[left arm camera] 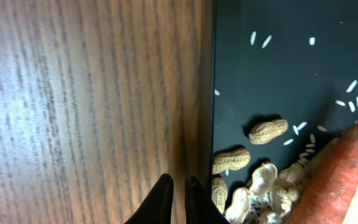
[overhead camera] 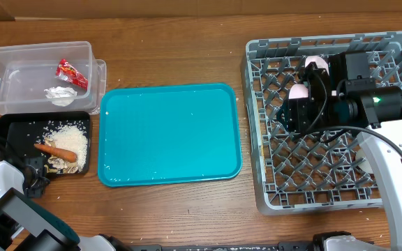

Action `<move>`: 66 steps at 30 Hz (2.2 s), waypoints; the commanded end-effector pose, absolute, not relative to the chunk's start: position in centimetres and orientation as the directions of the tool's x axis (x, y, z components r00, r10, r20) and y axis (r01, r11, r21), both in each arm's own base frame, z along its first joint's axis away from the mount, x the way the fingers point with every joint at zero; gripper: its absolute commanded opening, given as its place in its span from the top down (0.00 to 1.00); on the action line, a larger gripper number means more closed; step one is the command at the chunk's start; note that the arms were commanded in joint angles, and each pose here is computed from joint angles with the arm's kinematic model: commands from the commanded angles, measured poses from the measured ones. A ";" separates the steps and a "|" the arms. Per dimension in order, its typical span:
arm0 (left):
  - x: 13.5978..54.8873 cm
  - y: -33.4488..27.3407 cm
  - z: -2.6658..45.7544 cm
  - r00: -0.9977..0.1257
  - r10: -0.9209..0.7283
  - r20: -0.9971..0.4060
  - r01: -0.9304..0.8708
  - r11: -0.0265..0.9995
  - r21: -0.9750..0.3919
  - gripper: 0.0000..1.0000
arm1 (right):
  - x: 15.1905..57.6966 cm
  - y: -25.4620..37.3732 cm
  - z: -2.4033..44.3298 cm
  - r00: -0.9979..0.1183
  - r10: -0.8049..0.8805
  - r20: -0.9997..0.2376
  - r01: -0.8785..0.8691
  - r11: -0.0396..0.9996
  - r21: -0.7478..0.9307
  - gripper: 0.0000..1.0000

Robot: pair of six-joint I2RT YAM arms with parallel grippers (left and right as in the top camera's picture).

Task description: Sort waste into correct bins and load items into the dishwasher

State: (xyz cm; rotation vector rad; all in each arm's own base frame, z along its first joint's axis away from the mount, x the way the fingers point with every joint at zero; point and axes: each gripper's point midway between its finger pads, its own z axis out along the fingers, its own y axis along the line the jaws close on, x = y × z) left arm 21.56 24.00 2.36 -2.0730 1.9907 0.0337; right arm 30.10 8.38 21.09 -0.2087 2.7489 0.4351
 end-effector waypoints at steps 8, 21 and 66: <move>24.6 22.8 2.9 0.011 -0.982 -0.190 -0.961 0.042 -0.272 0.85 | 30.4 8.4 21.4 -0.923 -0.090 -0.374 -0.199 0.944 0.265 0.26; 25.6 22.4 3.0 -0.069 -0.976 -0.206 -0.951 0.127 -0.281 0.69 | 30.4 8.4 21.4 -0.923 -0.090 -0.374 -0.199 0.943 0.265 0.25; 19.3 0.8 19.0 -0.942 -0.248 -0.225 -0.226 0.967 -0.119 0.00 | 26.5 0.8 19.3 -0.863 0.246 -0.441 0.152 0.959 0.238 0.00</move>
